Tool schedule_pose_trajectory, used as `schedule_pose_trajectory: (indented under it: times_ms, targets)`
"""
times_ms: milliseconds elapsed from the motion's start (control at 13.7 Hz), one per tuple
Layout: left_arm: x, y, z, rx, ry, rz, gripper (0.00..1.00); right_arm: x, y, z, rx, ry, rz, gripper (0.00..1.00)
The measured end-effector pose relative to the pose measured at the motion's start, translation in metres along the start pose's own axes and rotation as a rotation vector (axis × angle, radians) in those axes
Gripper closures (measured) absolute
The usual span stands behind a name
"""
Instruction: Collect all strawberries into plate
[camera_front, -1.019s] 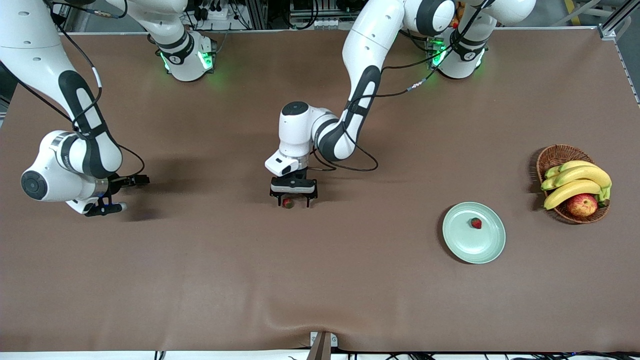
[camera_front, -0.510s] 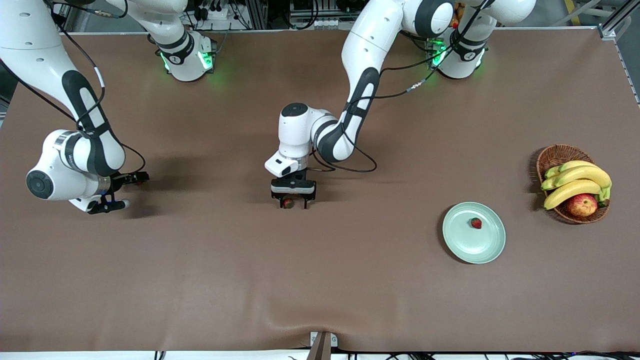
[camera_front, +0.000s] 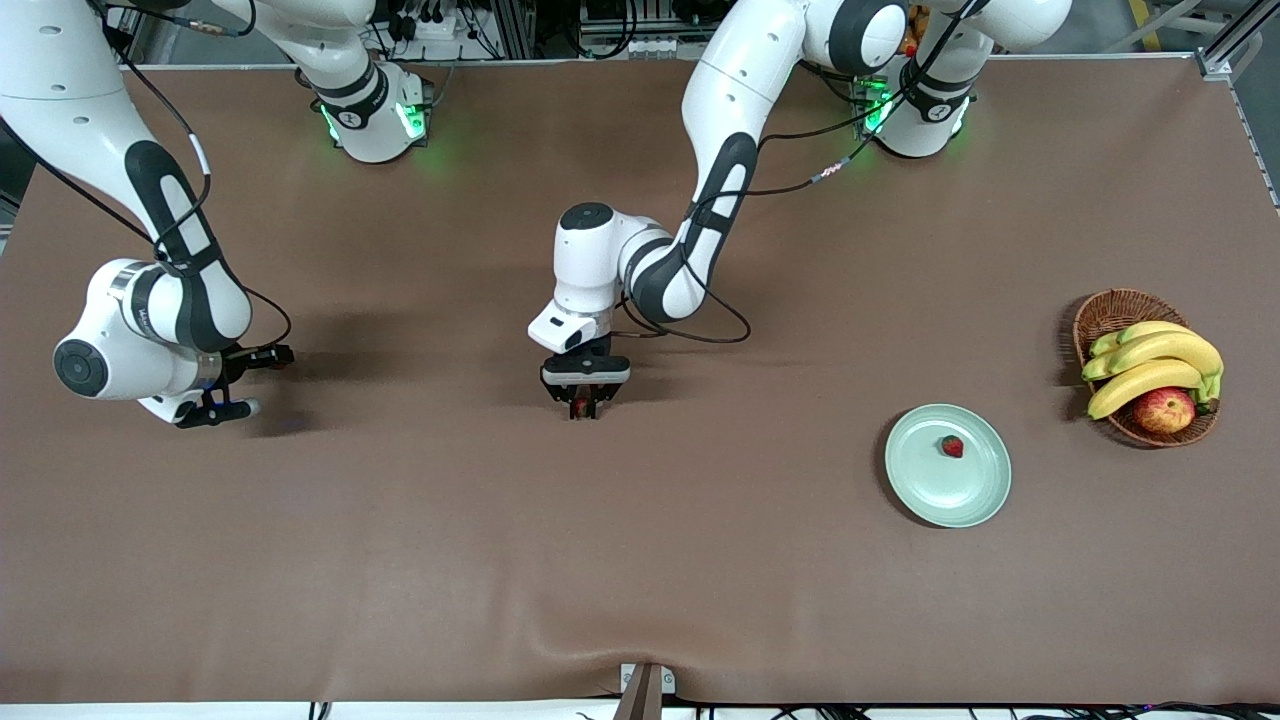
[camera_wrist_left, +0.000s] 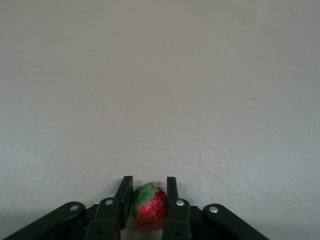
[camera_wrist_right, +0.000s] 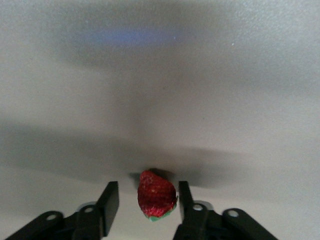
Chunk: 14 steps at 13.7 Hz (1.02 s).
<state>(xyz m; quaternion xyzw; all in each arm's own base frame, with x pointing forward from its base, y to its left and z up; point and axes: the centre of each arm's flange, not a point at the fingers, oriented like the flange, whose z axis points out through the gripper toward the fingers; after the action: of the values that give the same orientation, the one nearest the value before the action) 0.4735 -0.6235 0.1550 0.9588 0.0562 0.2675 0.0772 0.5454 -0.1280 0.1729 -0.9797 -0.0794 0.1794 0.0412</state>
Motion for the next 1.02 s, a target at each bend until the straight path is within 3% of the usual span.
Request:
schedule_pose_trajectory:
  times_ms: [73, 218, 437, 801, 1019]
  targets:
    - [0.001, 0.001, -0.001, -0.004, 0.002, -0.012, 0.68, 0.001, 0.000, -0.001, -0.003, 0.007, 0.000, 0.47]
    - [0.012, 0.008, -0.011, -0.027, 0.019, -0.048, 0.69, 0.003, 0.001, -0.003, -0.012, 0.030, 0.000, 0.63]
    - [0.084, -0.002, -0.041, -0.051, 0.033, -0.226, 0.69, 0.003, 0.001, -0.004, -0.014, 0.034, 0.000, 0.70]
    - [0.267, -0.139, -0.053, 0.105, 0.024, -0.573, 0.69, 0.004, 0.002, -0.010, -0.018, 0.045, 0.000, 0.70]
    - [0.312, -0.221, -0.033, 0.212, 0.006, -0.688, 0.69, 0.003, -0.008, -0.046, -0.015, 0.041, 0.004, 0.70]
